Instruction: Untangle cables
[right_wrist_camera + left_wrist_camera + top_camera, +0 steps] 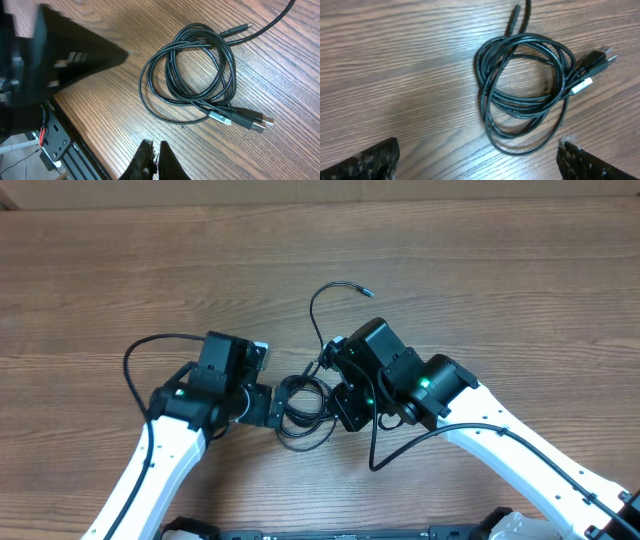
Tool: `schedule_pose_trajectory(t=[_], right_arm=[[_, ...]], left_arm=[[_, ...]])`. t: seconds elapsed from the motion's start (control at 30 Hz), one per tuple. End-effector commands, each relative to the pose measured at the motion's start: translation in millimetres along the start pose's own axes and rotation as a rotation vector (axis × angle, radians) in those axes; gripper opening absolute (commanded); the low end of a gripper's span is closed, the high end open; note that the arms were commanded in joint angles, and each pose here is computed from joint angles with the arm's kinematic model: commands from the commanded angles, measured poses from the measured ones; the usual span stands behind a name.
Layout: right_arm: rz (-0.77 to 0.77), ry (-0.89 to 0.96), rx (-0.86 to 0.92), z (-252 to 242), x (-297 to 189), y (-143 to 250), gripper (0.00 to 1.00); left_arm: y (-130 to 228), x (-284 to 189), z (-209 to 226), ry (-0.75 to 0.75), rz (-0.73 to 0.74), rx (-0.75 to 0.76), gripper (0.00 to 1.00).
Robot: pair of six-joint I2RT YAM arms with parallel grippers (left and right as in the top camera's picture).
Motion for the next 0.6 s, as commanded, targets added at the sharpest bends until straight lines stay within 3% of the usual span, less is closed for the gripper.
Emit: schedule_pose_trajectory(t=[0.0, 0.57], right_arm=[[-0.045, 0.009, -0.016, 3.7, -10.9, -7.2, 0.04], [-0.045, 0.009, -0.016, 3.7, -10.9, -7.2, 0.04]], left_arm=[[-4.0, -22.3, -1.6, -0.025, -0.084, -0.013, 1.0], [-18.3, -36.7, -10.2, 0.055, -0.227, -0.02, 1.0]])
Point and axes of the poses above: each gripper's point midway between its finger pads, its own x axis out along the fingers, its own z axis along the line the jaws close on, y = z × x, the point moved 9 cm from there along -x, back along the fingers, and after that the axes turned 8 degrees about -x, right-handed, at the moved point
